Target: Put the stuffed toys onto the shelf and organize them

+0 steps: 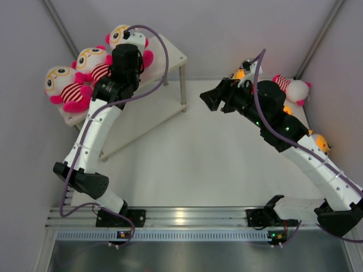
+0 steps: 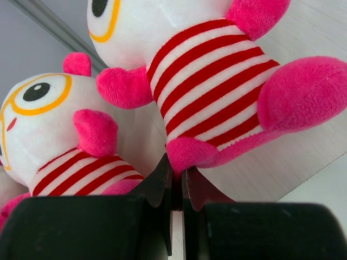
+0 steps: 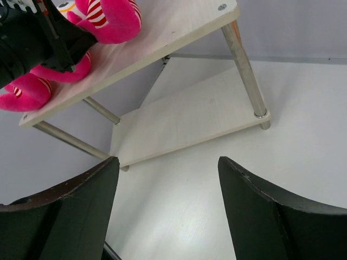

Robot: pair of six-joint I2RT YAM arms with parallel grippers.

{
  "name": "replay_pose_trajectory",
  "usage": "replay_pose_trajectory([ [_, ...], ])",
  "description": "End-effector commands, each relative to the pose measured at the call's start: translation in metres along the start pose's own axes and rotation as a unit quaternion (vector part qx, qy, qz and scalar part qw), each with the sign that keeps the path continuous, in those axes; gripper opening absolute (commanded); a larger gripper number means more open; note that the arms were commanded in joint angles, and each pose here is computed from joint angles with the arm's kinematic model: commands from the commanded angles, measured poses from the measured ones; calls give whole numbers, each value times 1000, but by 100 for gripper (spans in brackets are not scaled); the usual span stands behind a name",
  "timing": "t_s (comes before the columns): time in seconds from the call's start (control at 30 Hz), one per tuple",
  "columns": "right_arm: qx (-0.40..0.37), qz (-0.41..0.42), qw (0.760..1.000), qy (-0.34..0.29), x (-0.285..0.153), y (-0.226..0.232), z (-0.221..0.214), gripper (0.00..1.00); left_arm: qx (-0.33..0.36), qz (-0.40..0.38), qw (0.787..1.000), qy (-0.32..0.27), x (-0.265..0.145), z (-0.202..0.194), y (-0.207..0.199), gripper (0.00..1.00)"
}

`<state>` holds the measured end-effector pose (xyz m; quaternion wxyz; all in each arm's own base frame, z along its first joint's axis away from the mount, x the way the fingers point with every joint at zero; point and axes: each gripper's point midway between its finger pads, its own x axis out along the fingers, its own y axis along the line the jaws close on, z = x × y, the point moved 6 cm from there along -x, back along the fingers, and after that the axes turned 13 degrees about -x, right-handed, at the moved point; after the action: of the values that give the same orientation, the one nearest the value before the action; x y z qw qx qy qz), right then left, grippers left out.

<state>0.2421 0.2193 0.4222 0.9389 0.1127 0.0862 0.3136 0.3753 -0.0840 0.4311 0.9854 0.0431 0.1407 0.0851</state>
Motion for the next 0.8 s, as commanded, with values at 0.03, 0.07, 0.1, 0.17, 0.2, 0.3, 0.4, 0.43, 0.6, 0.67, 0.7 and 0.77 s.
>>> replay_pose_trajectory([
  [0.03,-7,-4,999,-33,-8,-1,16,75,-17,16,999,-44,-12,21,9,4],
  [0.07,-7,-3,999,-33,-7,-1,16,75,-18,16,999,-44,-12,21,10,6],
  [0.1,-5,-3,999,-32,-7,-1,16,75,-18,14,999,-45,-13,21,10,9],
  [0.17,-6,-9,1000,-24,-5,-2,13,76,-18,10,999,-45,-14,21,9,16],
  [0.2,-6,-11,1000,-22,-5,-3,13,76,-18,3,999,-45,-15,21,8,17],
  [0.3,-6,-14,1000,-19,-4,-4,11,77,-22,-8,999,-46,-15,21,5,29],
  [0.4,-6,-16,1000,-19,-4,-5,11,77,-25,-19,998,-48,-16,23,2,33],
  [0.43,-6,-17,1000,-19,-4,-6,11,77,-26,-32,998,-48,-17,23,0,33],
  [0.6,-6,-19,1000,-18,-5,-7,11,78,-30,-38,997,-60,-24,31,1,34],
  [0.67,-7,-18,1000,-18,-5,-7,11,77,-27,-40,997,-64,-27,33,3,39],
  [0.7,-8,-17,1000,-18,-5,-6,11,78,-29,-42,996,-68,-28,36,3,40],
  [0.77,-9,-14,1000,-18,-5,-7,12,79,-22,-65,995,-75,-34,41,1,49],
])
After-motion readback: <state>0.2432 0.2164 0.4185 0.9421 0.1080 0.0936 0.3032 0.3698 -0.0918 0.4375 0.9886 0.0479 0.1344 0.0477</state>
